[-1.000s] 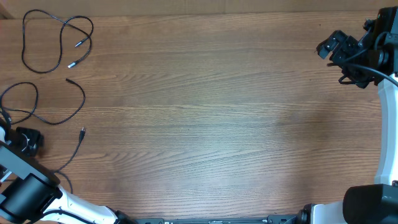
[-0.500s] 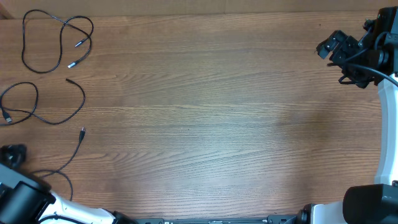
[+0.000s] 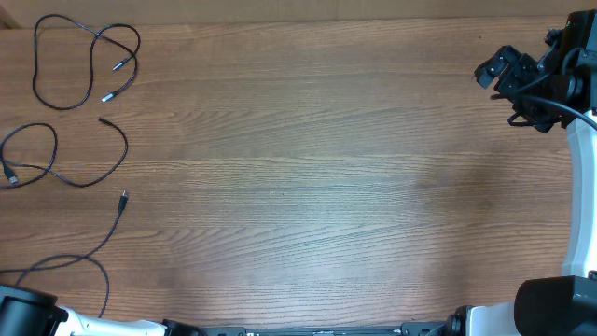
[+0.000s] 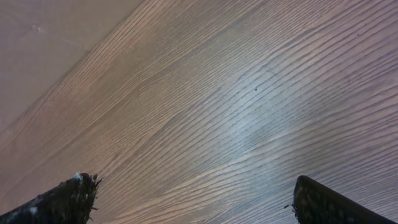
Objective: Untangle cables
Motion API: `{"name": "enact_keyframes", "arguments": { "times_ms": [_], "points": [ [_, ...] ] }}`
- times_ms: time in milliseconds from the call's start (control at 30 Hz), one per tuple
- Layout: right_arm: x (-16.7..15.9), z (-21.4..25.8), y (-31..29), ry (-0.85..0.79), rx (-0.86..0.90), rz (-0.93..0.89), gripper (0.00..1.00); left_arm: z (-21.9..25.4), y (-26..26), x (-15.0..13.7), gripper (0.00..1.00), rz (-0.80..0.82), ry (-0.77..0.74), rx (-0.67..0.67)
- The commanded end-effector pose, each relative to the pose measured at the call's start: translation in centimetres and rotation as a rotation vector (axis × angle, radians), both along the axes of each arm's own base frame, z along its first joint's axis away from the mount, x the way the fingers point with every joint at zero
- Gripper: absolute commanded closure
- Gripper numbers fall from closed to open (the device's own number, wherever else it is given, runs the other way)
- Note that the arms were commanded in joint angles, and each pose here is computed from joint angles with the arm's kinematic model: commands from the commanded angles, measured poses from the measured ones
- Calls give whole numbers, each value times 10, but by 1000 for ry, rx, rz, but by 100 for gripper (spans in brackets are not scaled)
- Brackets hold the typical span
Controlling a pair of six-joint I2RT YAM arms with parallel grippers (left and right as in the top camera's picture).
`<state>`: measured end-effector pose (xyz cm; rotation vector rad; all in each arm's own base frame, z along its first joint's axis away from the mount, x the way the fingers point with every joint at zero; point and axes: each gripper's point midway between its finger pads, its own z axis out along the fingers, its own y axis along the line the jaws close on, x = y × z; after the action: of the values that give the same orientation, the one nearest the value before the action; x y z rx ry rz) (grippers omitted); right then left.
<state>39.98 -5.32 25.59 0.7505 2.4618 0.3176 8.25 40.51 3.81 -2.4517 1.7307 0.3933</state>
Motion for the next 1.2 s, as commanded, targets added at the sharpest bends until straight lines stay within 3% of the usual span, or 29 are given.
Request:
{"name": "enact_keyframes", "arguments": {
  "times_ms": [0, 500, 633, 700, 1033, 1167],
  "points": [
    [3, 7, 1, -22, 2, 0, 0, -13, 3, -2, 0, 31, -56, -15],
    [3, 7, 1, -22, 2, 0, 0, -54, 8, 7, 2, 12, -94, -58],
    [3, 7, 1, -22, 2, 0, 0, -60, 11, 8, 33, 1, -93, -56],
    [3, 7, 1, -22, 2, 0, 0, -61, 14, 12, 42, -32, -92, -45],
    [3, 7, 1, -22, 2, 0, 0, -57, 21, 60, 66, -226, -151, 8],
    [3, 7, 1, -22, 2, 0, 0, -56, 15, 90, 66, -310, -172, 14]
  ]
}}
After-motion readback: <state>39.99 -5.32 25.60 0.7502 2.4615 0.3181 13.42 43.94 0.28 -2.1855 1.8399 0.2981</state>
